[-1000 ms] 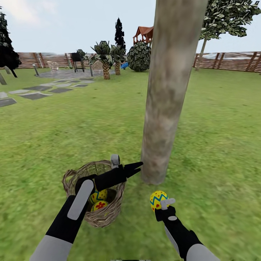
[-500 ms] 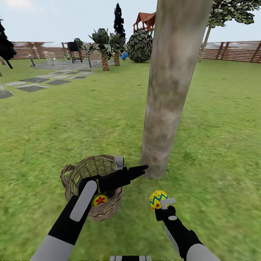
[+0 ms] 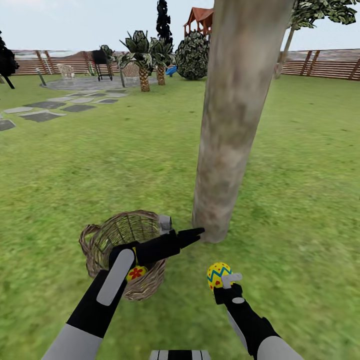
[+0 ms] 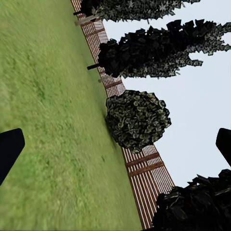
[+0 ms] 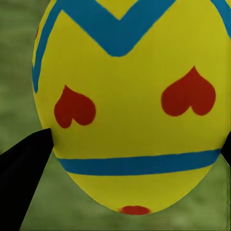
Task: Take the three Easter eggs out of the wicker basket on the lawn in the garden, then place them on the lawn next to a single tree (choose any tree) so that all three eggs are next to the same tree and none are left in the basket.
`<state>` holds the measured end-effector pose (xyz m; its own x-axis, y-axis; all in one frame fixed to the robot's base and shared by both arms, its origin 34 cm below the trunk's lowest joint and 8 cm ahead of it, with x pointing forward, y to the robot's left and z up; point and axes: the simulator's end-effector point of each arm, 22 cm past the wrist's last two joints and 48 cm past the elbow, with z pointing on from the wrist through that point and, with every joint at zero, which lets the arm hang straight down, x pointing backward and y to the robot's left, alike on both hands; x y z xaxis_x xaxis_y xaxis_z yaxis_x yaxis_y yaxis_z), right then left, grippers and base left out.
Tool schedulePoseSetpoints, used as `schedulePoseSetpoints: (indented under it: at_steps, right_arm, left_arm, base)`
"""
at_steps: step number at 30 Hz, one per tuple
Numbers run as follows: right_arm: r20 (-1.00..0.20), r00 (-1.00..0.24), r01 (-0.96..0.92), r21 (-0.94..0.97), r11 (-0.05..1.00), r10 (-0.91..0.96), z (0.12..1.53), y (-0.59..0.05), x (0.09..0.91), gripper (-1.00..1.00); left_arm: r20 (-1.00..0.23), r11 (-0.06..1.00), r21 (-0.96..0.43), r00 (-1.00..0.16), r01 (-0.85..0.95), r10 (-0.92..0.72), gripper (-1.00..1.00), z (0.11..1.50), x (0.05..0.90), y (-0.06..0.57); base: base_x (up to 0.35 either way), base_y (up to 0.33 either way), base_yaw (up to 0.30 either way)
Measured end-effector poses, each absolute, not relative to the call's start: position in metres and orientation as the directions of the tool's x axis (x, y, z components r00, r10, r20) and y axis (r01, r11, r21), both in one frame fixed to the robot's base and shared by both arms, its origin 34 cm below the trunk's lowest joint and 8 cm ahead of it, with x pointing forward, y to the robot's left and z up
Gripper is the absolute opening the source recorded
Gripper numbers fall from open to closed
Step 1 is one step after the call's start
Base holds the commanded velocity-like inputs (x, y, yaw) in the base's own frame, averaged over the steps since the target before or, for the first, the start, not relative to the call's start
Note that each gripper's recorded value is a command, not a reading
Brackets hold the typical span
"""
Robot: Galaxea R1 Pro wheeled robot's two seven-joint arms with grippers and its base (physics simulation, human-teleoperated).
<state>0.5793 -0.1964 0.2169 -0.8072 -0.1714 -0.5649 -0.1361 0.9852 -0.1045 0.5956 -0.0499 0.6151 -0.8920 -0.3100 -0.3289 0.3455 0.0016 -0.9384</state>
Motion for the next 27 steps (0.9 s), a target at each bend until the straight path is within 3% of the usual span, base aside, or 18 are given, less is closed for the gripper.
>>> schedulePoseSetpoints:
  at_steps: [8,13,27]
  right_arm:
    - [-0.565,-0.807,-0.136,-0.104,0.985,-0.171,0.2169,-0.1959,0.5793,-1.0]
    - [-0.566,-0.806,-0.139,-0.103,0.985,-0.172,0.2174,-0.1938,0.5794,-1.0]
    - [-0.577,-0.797,-0.144,-0.106,0.984,-0.179,0.2179,-0.1915,0.5849,-1.0]
  left_arm:
    - [-0.329,0.003,-0.939,-0.892,0.345,-0.309,1.0,0.6148,0.5954,-0.0504]
    - [-0.33,0.003,-0.938,-0.892,0.346,-0.31,1.0,0.6153,0.5954,-0.0505]
    - [-0.325,0.0,-0.94,-0.899,0.34,-0.292,1.0,0.6089,0.5915,-0.0567]
  base:
    - [0.003,-0.308,0.0]
    - [0.224,-0.198,0.0]
    - [0.026,-0.016,0.07]
